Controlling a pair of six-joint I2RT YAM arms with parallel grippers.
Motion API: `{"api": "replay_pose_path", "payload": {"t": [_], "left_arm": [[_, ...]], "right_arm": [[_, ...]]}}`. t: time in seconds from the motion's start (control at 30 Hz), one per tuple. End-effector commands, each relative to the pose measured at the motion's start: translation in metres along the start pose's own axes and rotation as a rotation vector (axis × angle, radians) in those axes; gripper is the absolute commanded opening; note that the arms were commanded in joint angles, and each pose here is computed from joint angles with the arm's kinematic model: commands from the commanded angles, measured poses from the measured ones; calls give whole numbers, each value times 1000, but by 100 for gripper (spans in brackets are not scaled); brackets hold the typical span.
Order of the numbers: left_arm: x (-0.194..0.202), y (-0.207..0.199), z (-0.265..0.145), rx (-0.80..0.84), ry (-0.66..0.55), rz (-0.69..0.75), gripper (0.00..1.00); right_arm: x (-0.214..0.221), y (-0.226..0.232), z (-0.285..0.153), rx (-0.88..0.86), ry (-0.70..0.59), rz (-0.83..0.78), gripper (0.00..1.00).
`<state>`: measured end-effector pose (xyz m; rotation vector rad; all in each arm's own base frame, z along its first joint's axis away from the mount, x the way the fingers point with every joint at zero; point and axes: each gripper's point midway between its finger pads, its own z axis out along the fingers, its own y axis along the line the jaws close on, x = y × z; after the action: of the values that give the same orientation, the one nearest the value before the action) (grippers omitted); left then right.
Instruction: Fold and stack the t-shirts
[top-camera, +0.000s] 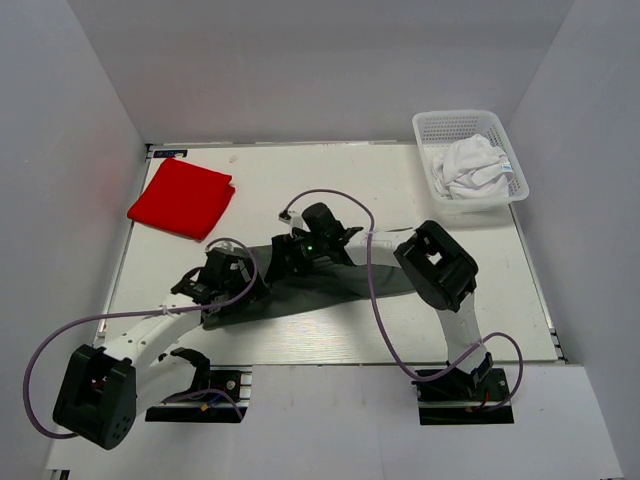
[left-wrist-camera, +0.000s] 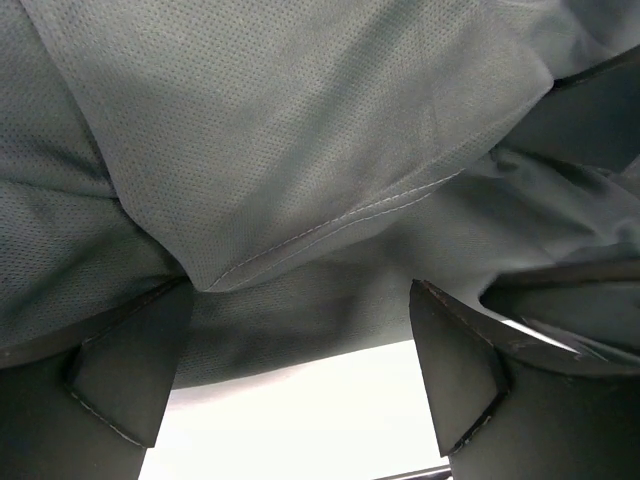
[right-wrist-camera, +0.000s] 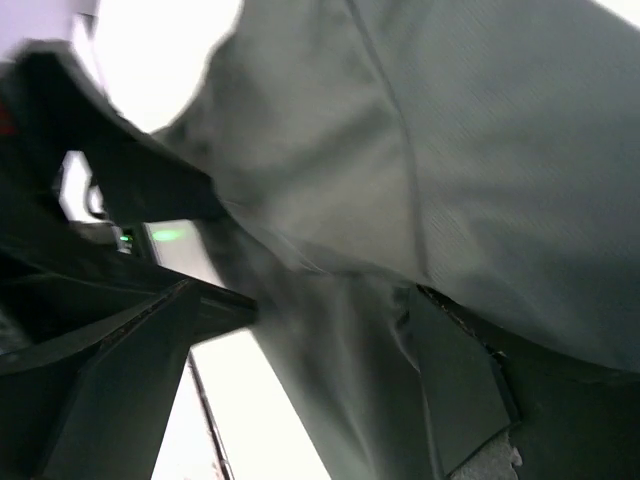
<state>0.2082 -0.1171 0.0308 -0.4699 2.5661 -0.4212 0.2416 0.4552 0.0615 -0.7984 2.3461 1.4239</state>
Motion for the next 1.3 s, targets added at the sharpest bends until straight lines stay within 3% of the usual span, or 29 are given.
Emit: {"api": "replay_pose_path", "payload": {"t": [0.0, 0.37, 0.47, 0.63, 0.77, 0.9, 1.2, 1.27], "left_arm": [[4, 8, -5, -34, 6, -7, 100], [-15, -31, -46, 136, -42, -5, 100], [-26, -36, -65, 137, -81, -45, 100], [-49, -36, -74, 101, -173, -69, 100], [-61, -61, -56, 169, -164, -29, 100], [-78, -66, -28, 109, -132, 1, 100], [-90, -40, 46, -100, -61, -11, 100], [-94, -48, 60, -73, -37, -19, 100]], "right_arm": [[3, -13, -7, 73, -2, 15, 90], [-57, 47, -60, 41, -145, -138, 90], [-65, 30, -86, 147, -164, -65, 90], [-72, -36, -137, 399, -269, 77, 90], [-57, -84, -181, 590, -300, 177, 90], [-31, -129, -227, 793, -346, 296, 90], [22, -177, -238, 814, -304, 392, 90], [50, -183, -234, 823, -270, 432, 90]]}}
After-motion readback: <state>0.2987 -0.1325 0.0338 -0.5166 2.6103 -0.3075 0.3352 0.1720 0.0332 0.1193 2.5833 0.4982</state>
